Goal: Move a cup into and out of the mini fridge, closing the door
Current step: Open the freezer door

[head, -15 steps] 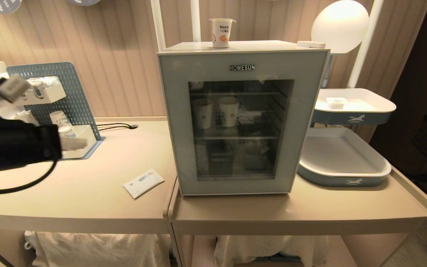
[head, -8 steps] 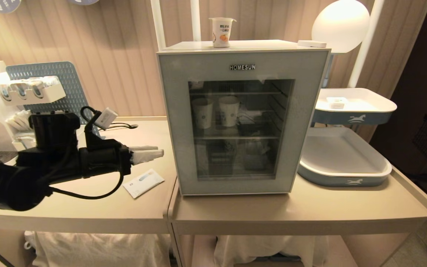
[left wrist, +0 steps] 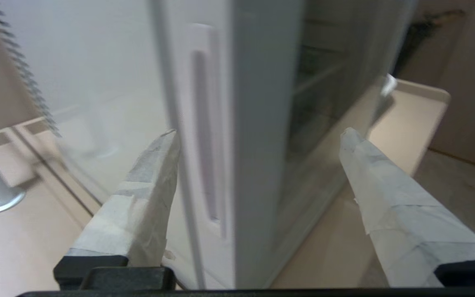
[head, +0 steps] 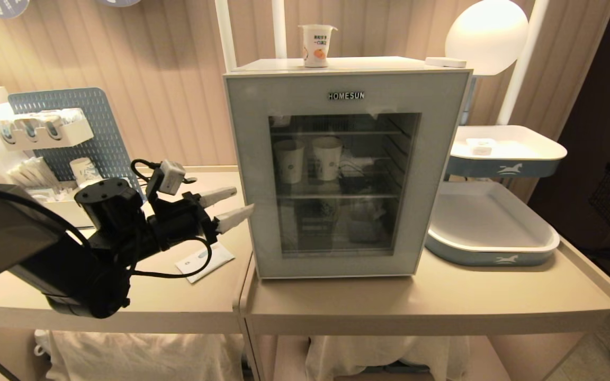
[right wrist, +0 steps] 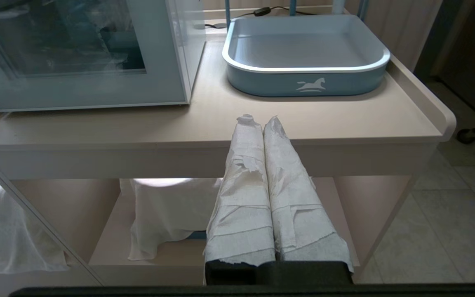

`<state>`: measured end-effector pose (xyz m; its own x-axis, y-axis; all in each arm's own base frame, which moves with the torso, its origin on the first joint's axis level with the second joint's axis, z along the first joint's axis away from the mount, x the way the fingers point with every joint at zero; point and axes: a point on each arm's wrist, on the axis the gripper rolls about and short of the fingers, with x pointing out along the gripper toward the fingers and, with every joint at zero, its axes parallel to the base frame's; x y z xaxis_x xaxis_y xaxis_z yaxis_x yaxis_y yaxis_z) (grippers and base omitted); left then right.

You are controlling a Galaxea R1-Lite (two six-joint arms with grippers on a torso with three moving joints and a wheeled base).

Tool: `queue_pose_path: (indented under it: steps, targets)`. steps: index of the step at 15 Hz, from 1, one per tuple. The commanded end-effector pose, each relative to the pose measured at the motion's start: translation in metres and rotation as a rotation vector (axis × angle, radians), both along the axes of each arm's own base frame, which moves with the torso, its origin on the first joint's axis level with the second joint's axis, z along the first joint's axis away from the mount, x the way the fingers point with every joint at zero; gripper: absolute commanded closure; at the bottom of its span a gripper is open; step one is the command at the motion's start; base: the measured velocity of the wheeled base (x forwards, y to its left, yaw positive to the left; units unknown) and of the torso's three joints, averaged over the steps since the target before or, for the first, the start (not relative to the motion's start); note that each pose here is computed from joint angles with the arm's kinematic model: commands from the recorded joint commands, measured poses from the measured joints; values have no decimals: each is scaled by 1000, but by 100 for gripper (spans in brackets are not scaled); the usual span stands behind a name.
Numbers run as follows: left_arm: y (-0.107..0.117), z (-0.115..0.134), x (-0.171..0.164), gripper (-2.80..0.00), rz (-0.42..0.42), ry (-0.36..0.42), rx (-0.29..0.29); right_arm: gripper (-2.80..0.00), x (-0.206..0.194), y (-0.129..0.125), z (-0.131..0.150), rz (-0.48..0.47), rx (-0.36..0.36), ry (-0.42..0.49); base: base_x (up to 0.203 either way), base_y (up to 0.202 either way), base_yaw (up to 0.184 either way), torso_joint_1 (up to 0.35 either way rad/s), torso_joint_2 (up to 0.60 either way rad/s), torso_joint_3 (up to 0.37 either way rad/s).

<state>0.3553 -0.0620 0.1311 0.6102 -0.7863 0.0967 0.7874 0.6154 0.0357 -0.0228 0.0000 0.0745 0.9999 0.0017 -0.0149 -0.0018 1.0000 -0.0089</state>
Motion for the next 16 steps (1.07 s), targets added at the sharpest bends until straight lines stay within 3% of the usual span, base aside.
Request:
queue_pose_path:
  steps: [1, 4, 7, 10, 14, 16]
  targets:
    - [-1, -14, 10, -280, 36, 37, -26, 0, 0, 0, 0, 1, 0, 2, 0, 0, 0, 0, 0, 0]
    - [-3, -17, 13, -280, 20, 108, -80, 0, 0, 0, 0, 1, 0, 2, 0, 0, 0, 0, 0, 0]
    - [-24, -20, 7, -280, -48, 197, -136, 0, 0, 0, 0, 0, 0, 2, 0, 0, 0, 0, 0, 0]
    - [-31, -20, 5, -280, -76, 256, -175, 0, 0, 0, 0, 1, 0, 2, 0, 0, 0, 0, 0, 0]
    - [-28, -15, -1, -280, -122, 274, -181, 0, 0, 0, 0, 0, 0, 2, 0, 0, 0, 0, 0, 0]
    - [-14, -12, -3, -280, -174, 284, -169, 0, 0, 0, 0, 2, 0, 2, 0, 0, 0, 0, 0, 0]
